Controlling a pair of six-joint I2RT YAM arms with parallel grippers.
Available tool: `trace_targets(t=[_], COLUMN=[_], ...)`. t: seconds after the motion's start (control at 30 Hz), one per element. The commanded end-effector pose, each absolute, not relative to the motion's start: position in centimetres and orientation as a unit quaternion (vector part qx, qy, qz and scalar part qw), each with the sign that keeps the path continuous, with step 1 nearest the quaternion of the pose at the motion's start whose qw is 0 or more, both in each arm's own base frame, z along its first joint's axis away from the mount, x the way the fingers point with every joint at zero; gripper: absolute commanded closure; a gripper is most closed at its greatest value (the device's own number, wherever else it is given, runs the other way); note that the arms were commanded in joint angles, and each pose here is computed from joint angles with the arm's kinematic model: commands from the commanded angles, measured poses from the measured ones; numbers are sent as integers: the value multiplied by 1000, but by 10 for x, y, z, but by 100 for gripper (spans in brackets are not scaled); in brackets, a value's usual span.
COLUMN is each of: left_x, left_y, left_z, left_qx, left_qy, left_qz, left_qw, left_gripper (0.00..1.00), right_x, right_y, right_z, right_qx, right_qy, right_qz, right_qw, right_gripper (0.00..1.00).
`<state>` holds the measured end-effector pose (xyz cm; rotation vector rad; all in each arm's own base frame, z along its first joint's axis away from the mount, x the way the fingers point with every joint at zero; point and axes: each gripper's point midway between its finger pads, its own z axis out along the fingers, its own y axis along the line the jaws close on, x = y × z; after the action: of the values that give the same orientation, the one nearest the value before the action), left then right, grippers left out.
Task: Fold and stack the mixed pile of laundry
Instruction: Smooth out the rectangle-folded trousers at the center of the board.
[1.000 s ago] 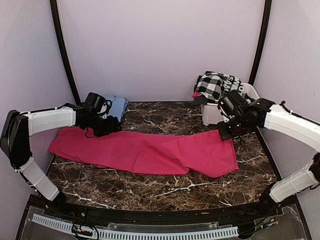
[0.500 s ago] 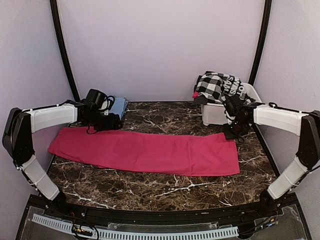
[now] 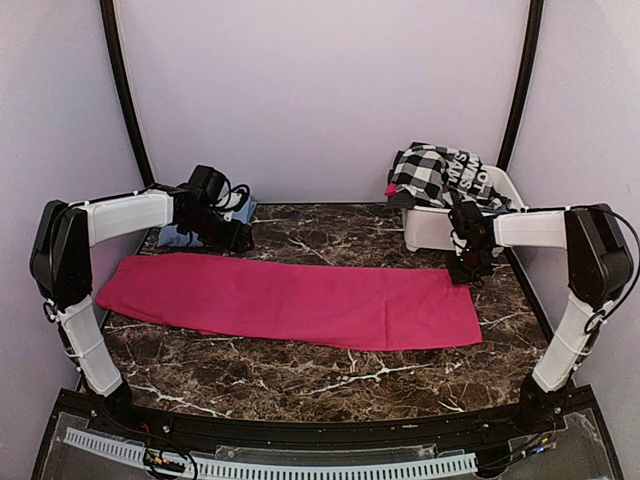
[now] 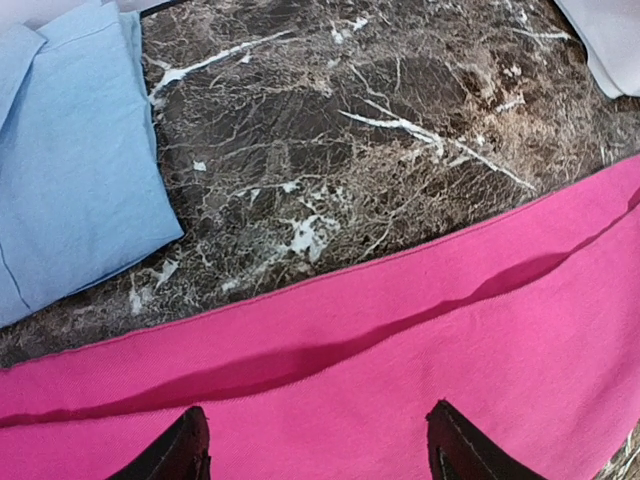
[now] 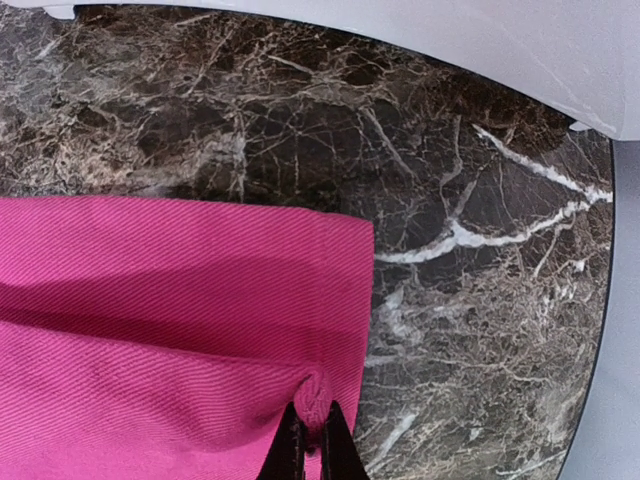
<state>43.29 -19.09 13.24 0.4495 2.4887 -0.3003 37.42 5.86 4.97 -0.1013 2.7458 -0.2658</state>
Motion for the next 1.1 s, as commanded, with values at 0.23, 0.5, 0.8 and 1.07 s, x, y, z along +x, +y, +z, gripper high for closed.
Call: trace_targets(t=[0.23, 0.5, 0.8, 1.07], left_x=[404, 418, 435, 430], left_y=[-198, -197, -203, -211], left_z=[87, 74, 89, 94], left_qx=[356, 464, 507, 519], left_qy=[899, 850, 820, 805], left_qz=[-109, -76, -116, -202], left_qw=[232, 235, 238, 203], left_gripper=[27, 33, 47, 48], right_x=[393, 392, 393, 394], right_y=[48, 51, 56, 59], right_z=[25, 25, 30, 31], right_qx=[-42, -45, -46, -47], right_qy=[976, 978, 979, 979], right_qz=[-116, -104, -90, -82], right_qw=[176, 174, 179, 180], right_gripper=[100, 100, 100, 100])
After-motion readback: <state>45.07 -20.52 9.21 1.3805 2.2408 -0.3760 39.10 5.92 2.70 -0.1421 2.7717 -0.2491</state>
